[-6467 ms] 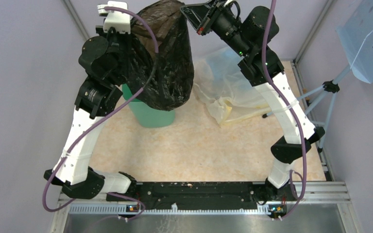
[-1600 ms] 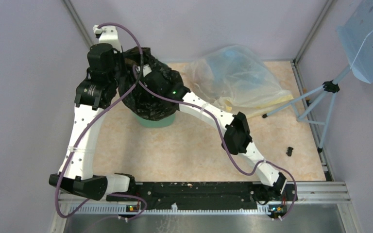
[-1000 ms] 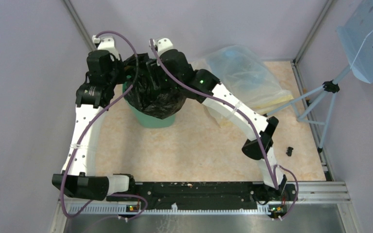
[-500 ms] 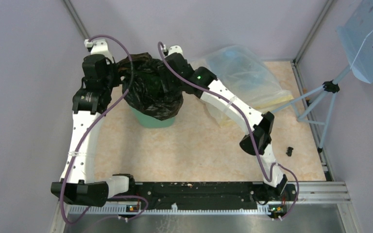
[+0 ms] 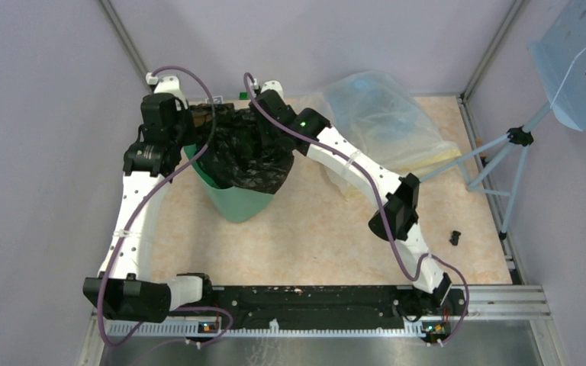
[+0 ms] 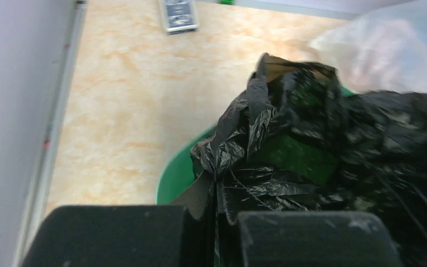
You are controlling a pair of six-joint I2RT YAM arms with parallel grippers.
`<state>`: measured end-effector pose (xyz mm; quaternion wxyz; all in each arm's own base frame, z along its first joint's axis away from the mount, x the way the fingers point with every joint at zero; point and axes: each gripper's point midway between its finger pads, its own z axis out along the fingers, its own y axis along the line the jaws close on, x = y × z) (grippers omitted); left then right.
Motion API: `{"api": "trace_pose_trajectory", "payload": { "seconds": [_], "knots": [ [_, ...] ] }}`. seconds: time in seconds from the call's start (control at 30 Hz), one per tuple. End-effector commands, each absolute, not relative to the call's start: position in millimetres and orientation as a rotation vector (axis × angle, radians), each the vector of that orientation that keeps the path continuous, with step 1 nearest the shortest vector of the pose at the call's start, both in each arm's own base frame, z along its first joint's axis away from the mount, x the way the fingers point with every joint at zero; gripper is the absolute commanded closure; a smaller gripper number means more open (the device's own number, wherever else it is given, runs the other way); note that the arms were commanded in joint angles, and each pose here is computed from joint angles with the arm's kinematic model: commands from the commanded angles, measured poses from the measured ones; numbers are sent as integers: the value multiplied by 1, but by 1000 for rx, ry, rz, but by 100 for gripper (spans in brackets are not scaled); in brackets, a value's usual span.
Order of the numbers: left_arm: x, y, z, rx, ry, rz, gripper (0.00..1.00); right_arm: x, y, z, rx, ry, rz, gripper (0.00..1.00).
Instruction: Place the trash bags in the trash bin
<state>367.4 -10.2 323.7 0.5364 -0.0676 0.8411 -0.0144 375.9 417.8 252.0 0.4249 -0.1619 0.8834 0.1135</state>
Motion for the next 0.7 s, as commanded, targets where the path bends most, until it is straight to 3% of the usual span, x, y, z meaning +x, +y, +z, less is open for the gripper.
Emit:
{"api": "trace_pose_trajectory", "payload": {
  "seconds": [0.0, 0.17, 0.23, 0.27, 0.3, 0.33, 0.37, 0.67],
  "knots": [
    [350, -58, 364, -56, 1894, -356, 100, 371, 365, 313, -337, 2135, 197, 100],
    [326, -80, 373, -9, 1881, -504, 100, 362, 327, 318, -322, 2134, 67, 99],
    [316, -88, 375, 12, 1874, -565, 100, 358, 313, 324, -304, 2121, 40, 94],
    [312, -91, 375, 22, 1872, -584, 100, 357, 310, 324, -309, 2122, 36, 80],
    [311, -92, 374, 22, 1874, -589, 100, 356, 306, 323, -321, 2125, 42, 54],
    [311, -90, 372, 16, 1880, -582, 100, 355, 305, 323, -330, 2128, 51, 37],
    [312, -88, 370, 9, 1887, -564, 100, 353, 304, 321, -345, 2131, 57, 31],
    [321, -53, 383, -80, 1883, -341, 100, 335, 290, 363, -365, 2092, 130, 28]
  ]
}}
